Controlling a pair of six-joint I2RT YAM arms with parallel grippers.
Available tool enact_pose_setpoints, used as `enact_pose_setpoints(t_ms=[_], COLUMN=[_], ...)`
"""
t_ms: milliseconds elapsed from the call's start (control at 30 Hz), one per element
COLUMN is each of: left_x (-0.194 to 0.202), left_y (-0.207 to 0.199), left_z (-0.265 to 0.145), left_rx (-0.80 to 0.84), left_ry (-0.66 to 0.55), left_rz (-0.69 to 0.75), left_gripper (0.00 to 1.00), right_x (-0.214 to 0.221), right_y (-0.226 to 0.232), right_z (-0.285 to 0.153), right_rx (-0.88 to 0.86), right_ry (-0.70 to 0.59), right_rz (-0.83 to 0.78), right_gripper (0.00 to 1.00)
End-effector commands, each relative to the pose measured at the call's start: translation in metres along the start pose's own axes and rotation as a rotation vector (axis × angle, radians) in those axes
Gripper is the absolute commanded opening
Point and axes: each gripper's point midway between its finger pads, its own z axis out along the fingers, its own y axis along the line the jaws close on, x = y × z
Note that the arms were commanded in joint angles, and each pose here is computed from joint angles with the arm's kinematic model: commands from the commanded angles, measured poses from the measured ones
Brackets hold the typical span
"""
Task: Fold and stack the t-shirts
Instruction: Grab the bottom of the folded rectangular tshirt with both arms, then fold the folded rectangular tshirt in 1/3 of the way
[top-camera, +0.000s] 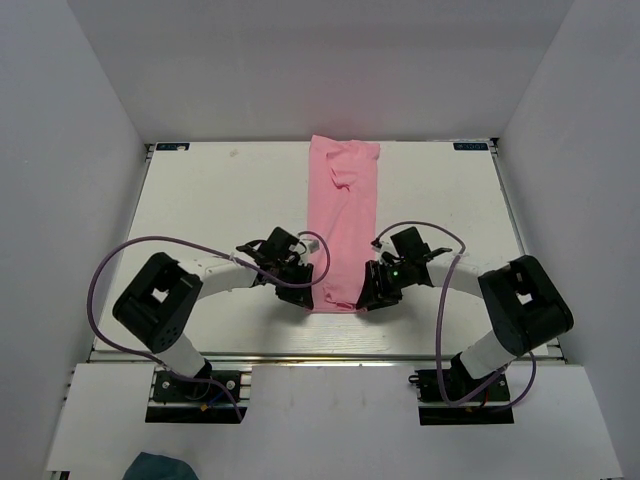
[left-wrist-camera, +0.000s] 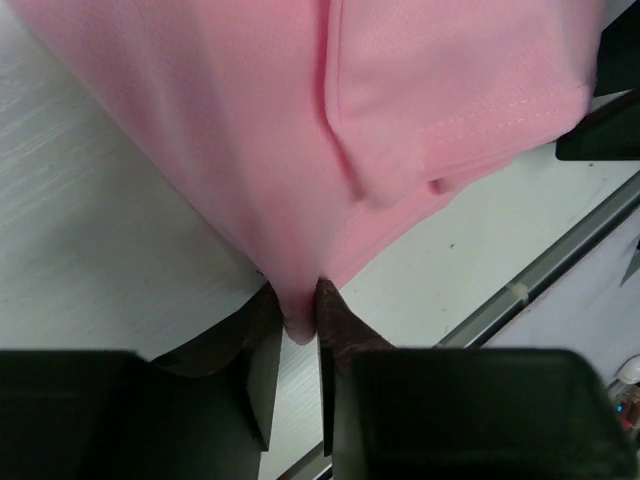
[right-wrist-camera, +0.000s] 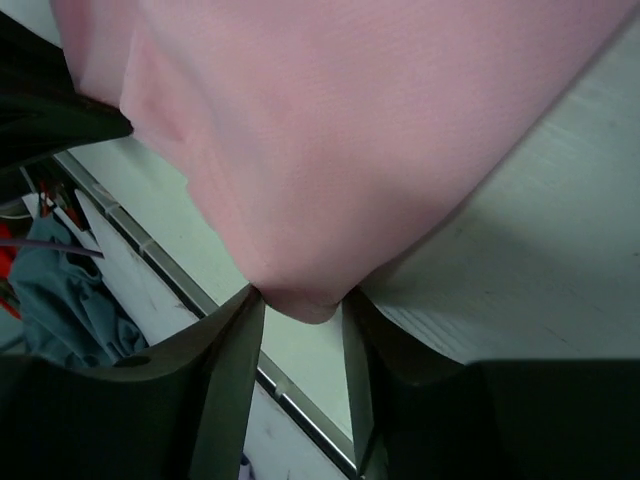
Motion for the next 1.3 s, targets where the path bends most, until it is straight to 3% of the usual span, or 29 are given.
enact_pose_setpoints(t_ms=[0, 33, 100, 133, 233, 433, 567, 867, 1267], left_x=[0.019, 0.015, 0.015, 0.010, 0.006, -0.014, -0.036, -0.134, -0.245], left_y=[0.010, 0.008, 0.008, 0.006, 0.004, -0.017, -0.019, -0.012, -0.002], left_z=[0.006, 0.006, 0.006, 0.005, 0.005, -0.011, -0.016, -0.025, -0.028], left_rx=[-0.041, -0.038, -0.038, -0.035, -0.031, 0.028, 0.031, -0.091, 0.016], left_ry=[0.064, 0.056, 0.056, 0.047, 0.038, -0.014, -0.041, -0.174, -0.298], left_rz=[-0.015, -0.021, -0.021, -0.026, -0.022, 0.019, 0.018, -0.002, -0.038], left_gripper=[0.30, 0.26, 0.23, 0.14, 0.00, 0.00, 0.00, 0.00, 0.00], right_x=[-0.006, -0.007, -0.010, -0.011, -0.015, -0.022, -0.045, -0.128, -0.218], right_y=[0.001, 0.000, -0.003, -0.003, 0.002, 0.016, 0.019, 0.017, 0.006], right_z=[0.005, 0.007, 0.008, 0.007, 0.006, -0.006, -0.018, -0.032, -0.071], right_rx=[-0.019, -0.011, 0.005, 0.004, -0.018, -0.040, -0.006, 0.126, 0.200], right_ry=[-0.032, -0.035, -0.058, -0.065, -0.078, -0.102, -0.205, -0.334, -0.495], right_rz=[0.014, 0.014, 0.022, 0.022, 0.009, -0.061, -0.108, -0.112, -0.100], right_gripper=[0.42, 0.30, 0.17, 0.00, 0.00, 0.00, 0.00, 0.00, 0.00])
